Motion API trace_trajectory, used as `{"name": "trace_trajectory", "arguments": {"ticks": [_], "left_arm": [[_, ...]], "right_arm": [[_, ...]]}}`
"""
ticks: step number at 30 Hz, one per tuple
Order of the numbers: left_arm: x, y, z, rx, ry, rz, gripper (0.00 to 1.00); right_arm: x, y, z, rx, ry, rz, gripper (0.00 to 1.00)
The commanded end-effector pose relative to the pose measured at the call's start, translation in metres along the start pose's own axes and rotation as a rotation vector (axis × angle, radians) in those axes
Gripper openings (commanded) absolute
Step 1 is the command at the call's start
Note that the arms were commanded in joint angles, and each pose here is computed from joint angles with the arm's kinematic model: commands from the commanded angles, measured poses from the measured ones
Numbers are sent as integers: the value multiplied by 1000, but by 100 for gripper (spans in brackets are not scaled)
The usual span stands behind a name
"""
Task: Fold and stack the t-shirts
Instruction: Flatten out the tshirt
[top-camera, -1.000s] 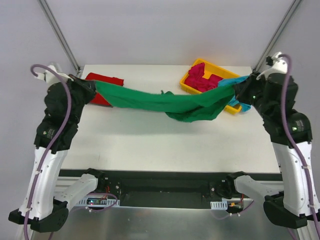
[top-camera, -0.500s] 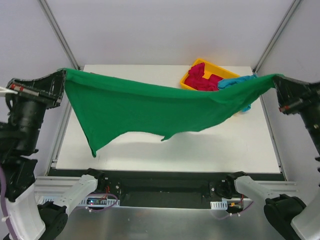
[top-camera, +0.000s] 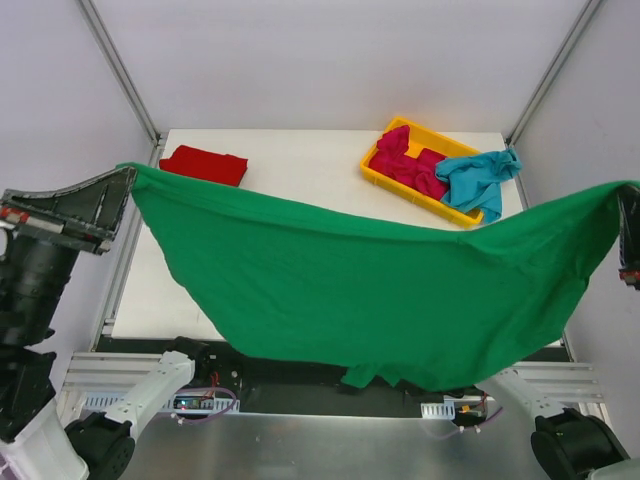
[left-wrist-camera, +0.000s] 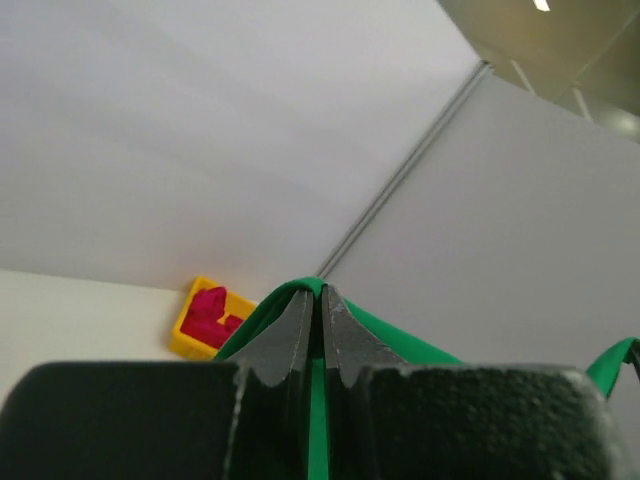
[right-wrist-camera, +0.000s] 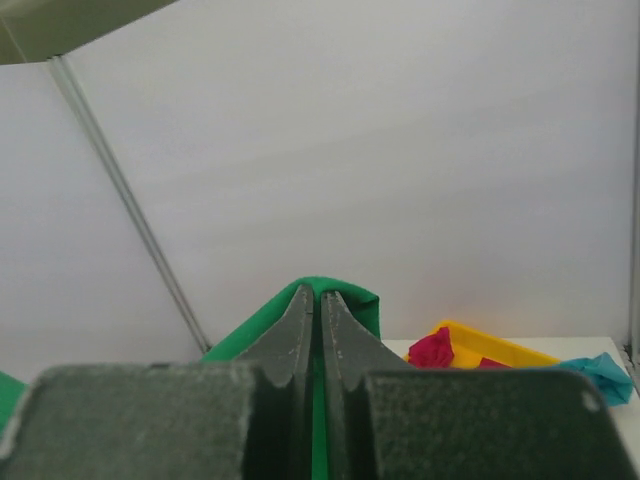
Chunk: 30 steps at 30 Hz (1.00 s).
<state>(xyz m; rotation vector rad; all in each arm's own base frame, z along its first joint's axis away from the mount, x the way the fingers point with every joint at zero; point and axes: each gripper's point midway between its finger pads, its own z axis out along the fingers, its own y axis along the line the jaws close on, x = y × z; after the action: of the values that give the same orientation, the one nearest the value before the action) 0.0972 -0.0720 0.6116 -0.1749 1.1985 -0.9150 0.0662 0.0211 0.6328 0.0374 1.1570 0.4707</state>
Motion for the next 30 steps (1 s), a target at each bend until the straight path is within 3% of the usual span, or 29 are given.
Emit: {"name": "trace_trajectory", "arguments": {"ticks": [1, 6, 8, 12, 18, 20, 23, 30], "left_arm": [[40, 71, 51, -234, 75, 18, 0], [114, 217, 87, -722, 178, 126, 0], [159, 267, 94, -857, 284, 160, 0], [242, 352, 92, -1066, 472, 216, 0], [346, 465, 74, -1288, 776, 229, 0], [370, 486, 71, -1299, 854, 176, 0], [382, 501, 66, -1335, 877, 162, 0], [377, 502, 72, -1323, 870, 189, 0]], "right_arm": [[53, -42, 75, 201, 126, -74, 1], [161, -100, 131, 397, 328, -206, 1], [215, -120, 150, 442, 419, -252, 1], [328, -151, 170, 468, 594, -277, 1], [499, -192, 162, 520, 928, -205, 1], [537, -196, 158, 518, 1024, -185, 4], [573, -202, 149, 524, 1116, -170, 5], [588, -202, 143, 550, 1150, -130, 5]]}}
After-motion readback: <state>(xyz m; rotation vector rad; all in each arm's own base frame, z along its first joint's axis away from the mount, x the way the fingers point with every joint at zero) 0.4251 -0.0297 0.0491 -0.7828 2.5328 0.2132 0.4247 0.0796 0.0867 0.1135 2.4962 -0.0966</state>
